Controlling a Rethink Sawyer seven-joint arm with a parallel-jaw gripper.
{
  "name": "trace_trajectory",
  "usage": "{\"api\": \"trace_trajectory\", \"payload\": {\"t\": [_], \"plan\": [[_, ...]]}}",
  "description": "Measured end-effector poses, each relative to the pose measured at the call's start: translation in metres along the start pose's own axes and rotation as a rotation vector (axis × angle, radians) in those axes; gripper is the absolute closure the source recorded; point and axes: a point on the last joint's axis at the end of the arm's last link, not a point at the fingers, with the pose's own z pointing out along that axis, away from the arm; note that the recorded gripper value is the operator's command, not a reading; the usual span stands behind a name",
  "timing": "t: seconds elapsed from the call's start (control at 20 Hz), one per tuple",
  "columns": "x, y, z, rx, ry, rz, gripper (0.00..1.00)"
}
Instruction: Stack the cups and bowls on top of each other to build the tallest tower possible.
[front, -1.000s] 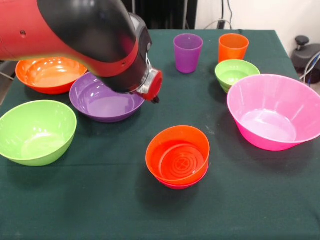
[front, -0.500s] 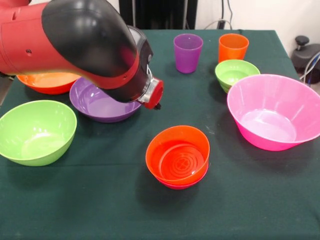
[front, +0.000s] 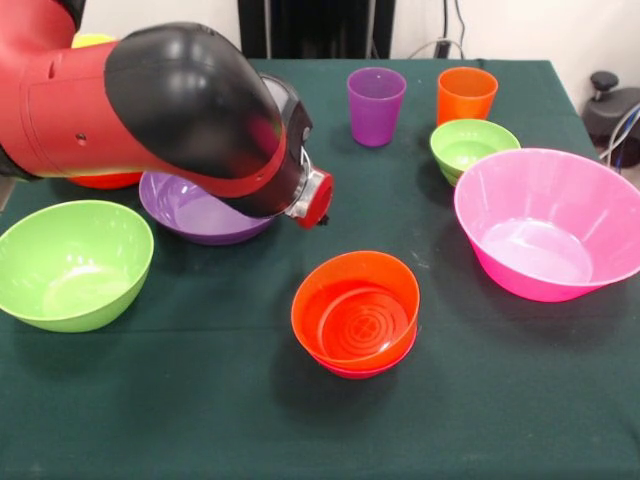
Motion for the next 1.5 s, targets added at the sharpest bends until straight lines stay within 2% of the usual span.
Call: {"api": "trace_trajectory", "payload": {"t": [0.2, 0.55, 0.6, 1.5], "plan": [[-0.002, 0.000, 0.007, 0.001, 0.007, 0.001, 0.00], [-0.004, 0.000, 0.008, 0.002, 0.002, 0.005, 0.00], [-0.006, 0.001, 0.007, 0.003, -0.003, 0.006, 1.00], [-0.016, 0.001, 0.002, -0.006, -0.028, 0.023, 1.00]]}}
